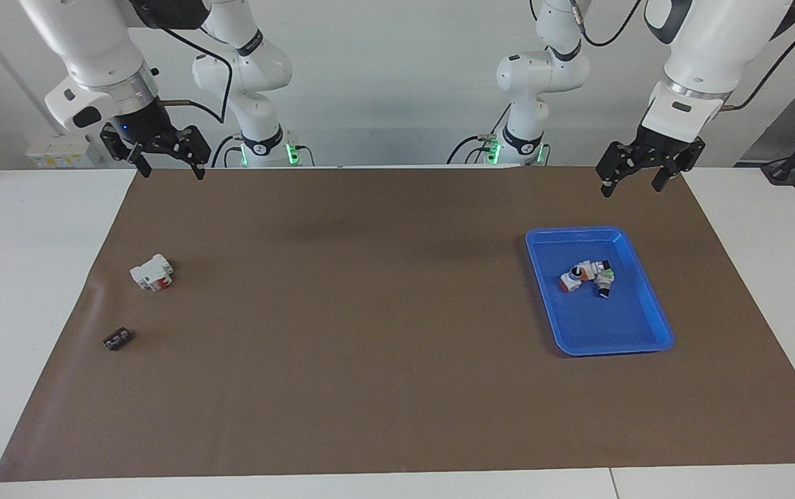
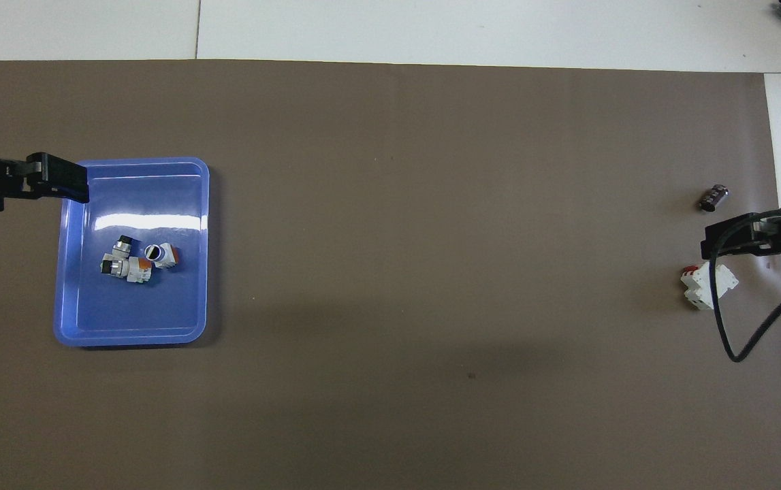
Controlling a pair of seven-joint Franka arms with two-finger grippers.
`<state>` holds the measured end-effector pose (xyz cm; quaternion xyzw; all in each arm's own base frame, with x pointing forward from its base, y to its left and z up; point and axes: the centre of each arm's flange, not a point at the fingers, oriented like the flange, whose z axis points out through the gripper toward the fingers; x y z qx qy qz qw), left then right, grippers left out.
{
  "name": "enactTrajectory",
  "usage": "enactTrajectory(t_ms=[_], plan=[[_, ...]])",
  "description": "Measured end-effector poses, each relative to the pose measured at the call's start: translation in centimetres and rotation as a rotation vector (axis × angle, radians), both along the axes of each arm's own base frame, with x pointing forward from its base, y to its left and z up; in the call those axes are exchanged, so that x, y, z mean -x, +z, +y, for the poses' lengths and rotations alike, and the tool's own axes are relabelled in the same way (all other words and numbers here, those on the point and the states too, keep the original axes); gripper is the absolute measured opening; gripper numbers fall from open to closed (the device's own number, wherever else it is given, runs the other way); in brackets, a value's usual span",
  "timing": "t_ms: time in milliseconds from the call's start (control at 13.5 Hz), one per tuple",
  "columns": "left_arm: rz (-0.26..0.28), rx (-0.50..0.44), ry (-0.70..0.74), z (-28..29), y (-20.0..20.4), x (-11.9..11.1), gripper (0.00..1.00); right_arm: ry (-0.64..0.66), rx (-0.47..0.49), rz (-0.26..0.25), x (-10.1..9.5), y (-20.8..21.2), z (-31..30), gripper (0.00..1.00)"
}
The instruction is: Turn and place switch with both arms
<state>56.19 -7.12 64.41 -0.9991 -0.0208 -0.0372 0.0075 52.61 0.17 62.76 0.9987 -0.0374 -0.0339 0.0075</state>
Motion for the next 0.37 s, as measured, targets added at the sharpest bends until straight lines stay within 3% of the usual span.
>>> enactTrajectory(t_ms=[148,371], plan=[[-0.040,0.013,0.002,0.1,-0.4,-0.6,1.00,-0.002,0.000,0.003,0.0,-0.1,-0.1,1.00],[-0.048,0.019,-0.032,0.2,-1.2,-0.9,1.00,-0.003,0.000,0.007,0.0,-0.3,-0.1,1.00]])
